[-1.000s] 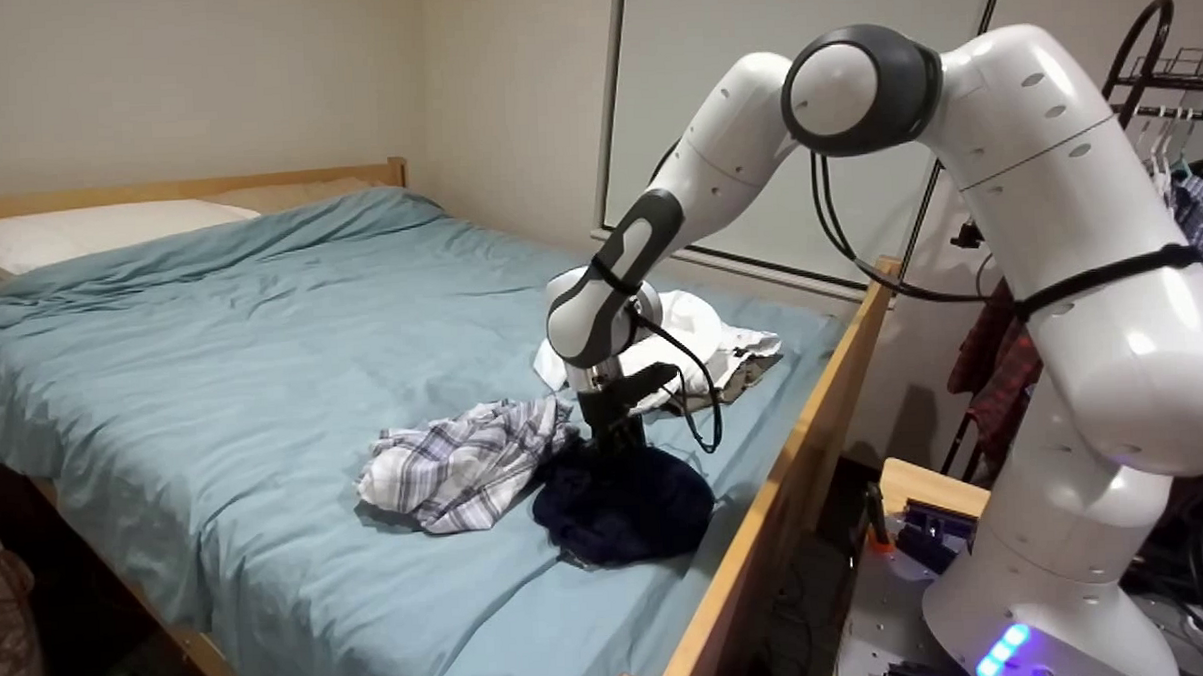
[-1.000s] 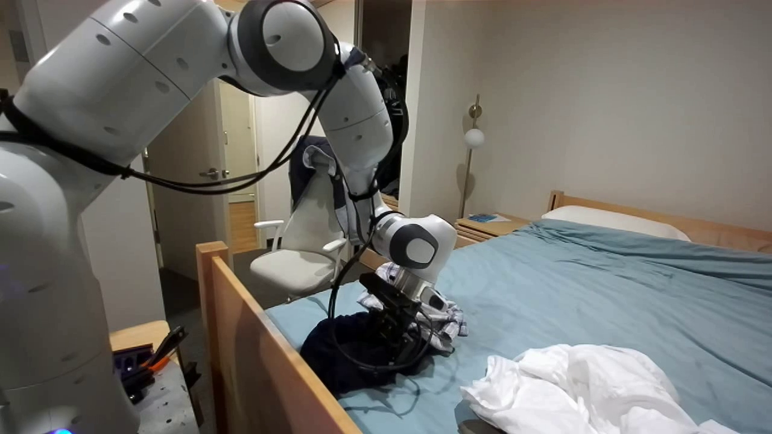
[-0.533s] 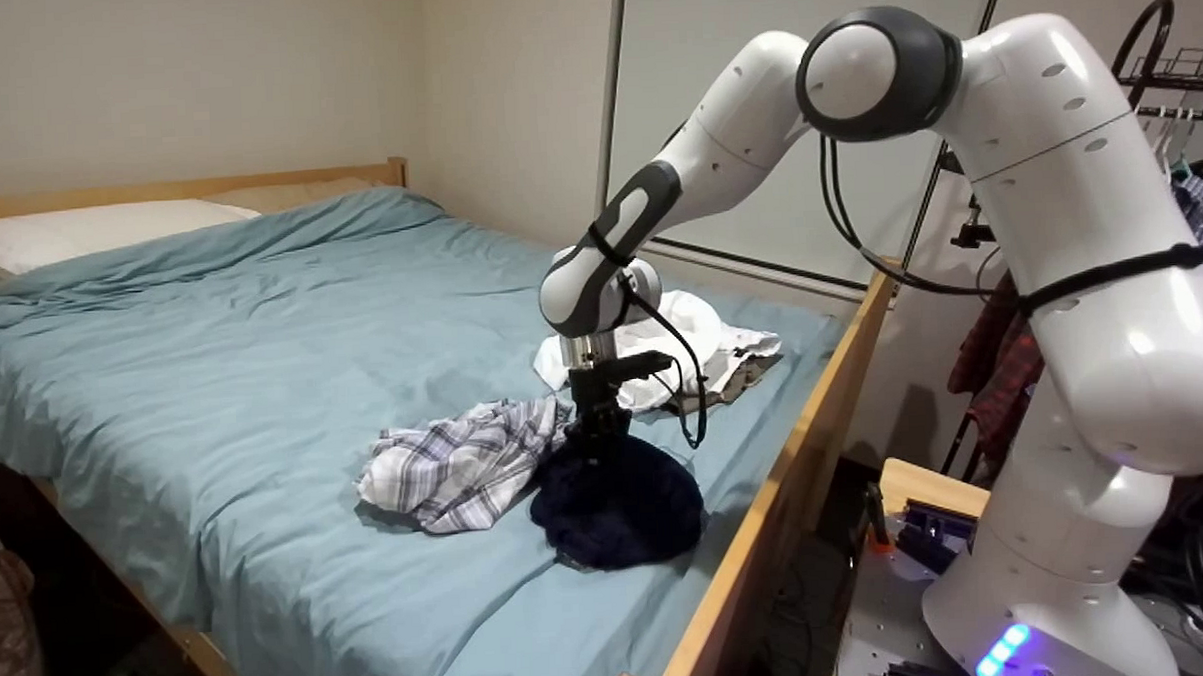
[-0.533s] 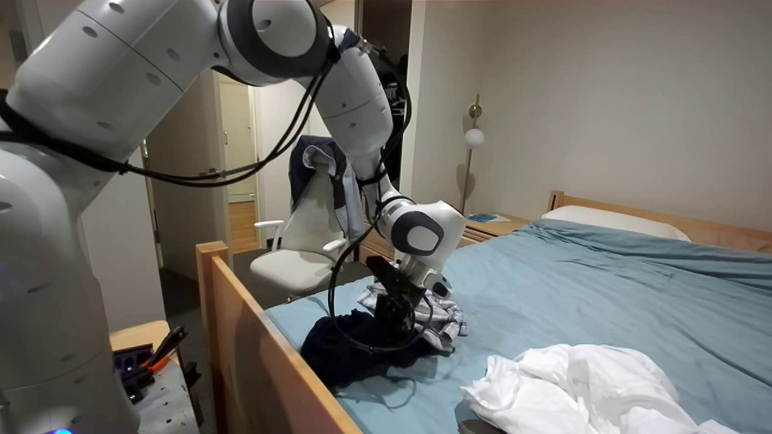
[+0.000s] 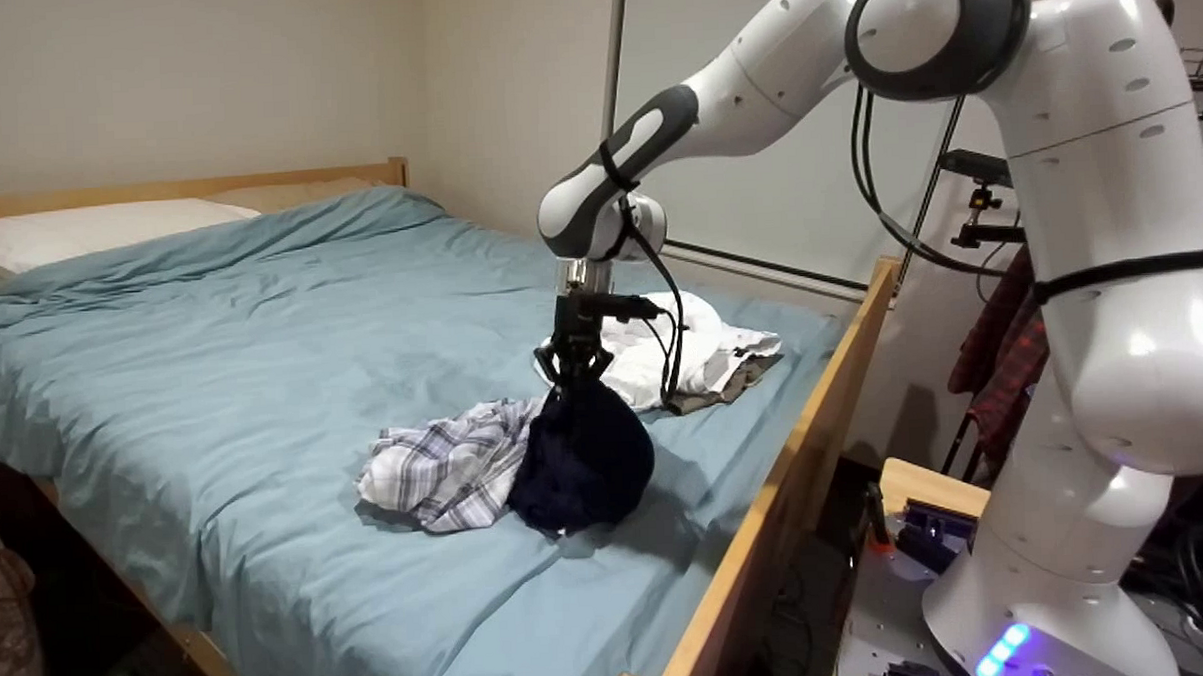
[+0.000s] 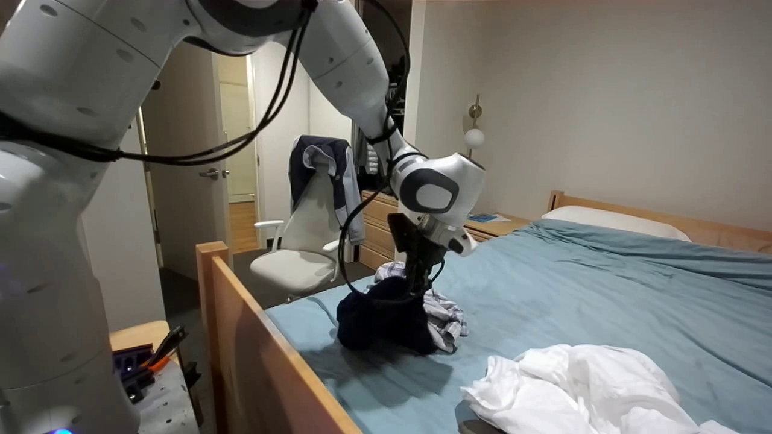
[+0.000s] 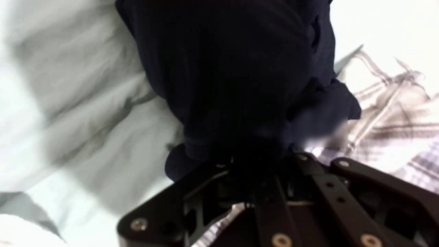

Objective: Pick the blue garment and put it on the pile of clothes on the right

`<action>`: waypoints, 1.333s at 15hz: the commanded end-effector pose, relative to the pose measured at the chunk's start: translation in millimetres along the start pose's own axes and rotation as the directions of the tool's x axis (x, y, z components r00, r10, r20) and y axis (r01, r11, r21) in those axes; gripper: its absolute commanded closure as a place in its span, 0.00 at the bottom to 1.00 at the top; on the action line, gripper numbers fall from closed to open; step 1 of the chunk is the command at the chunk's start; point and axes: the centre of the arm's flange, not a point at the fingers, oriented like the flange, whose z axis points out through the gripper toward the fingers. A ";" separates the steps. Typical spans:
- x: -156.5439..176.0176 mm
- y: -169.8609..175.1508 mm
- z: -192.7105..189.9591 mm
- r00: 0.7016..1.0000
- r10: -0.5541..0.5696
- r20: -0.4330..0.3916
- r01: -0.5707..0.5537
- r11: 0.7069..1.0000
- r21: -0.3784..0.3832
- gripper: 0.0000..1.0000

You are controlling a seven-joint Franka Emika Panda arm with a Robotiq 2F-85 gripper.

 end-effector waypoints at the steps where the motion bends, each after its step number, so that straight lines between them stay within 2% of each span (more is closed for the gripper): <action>1: 16.5 16.7 -92.8 0.982 0.131 -0.137 -0.123 0.990 0.064 0.97; 3: 26.7 27.2 -146.0 0.956 0.203 -0.212 -0.184 0.977 0.109 0.97; 5: 33.9 37.8 -198.7 0.915 0.277 -0.292 -0.240 0.958 0.159 0.97; 9: 53.8 54.6 -270.2 0.800 0.439 -0.409 -0.356 0.896 0.266 0.97; 12: 81.4 84.3 -289.9 0.698 0.568 -0.435 -0.460 0.822 0.335 0.97; 14: 102.4 115.3 -288.7 0.630 0.649 -0.426 -0.536 0.760 0.367 0.97; 17: 122.3 160.0 -277.9 0.519 0.760 -0.392 -0.646 0.649 0.403 0.97; 18: 100.4 150.0 -273.7 0.590 0.699 -0.404 -0.595 0.715 0.368 0.89; 19: 107.3 162.7 -269.1 0.564 0.723 -0.400 -0.620 0.690 0.373 0.89; 20: 111.8 169.9 -265.6 0.551 0.734 -0.397 -0.633 0.678 0.374 0.89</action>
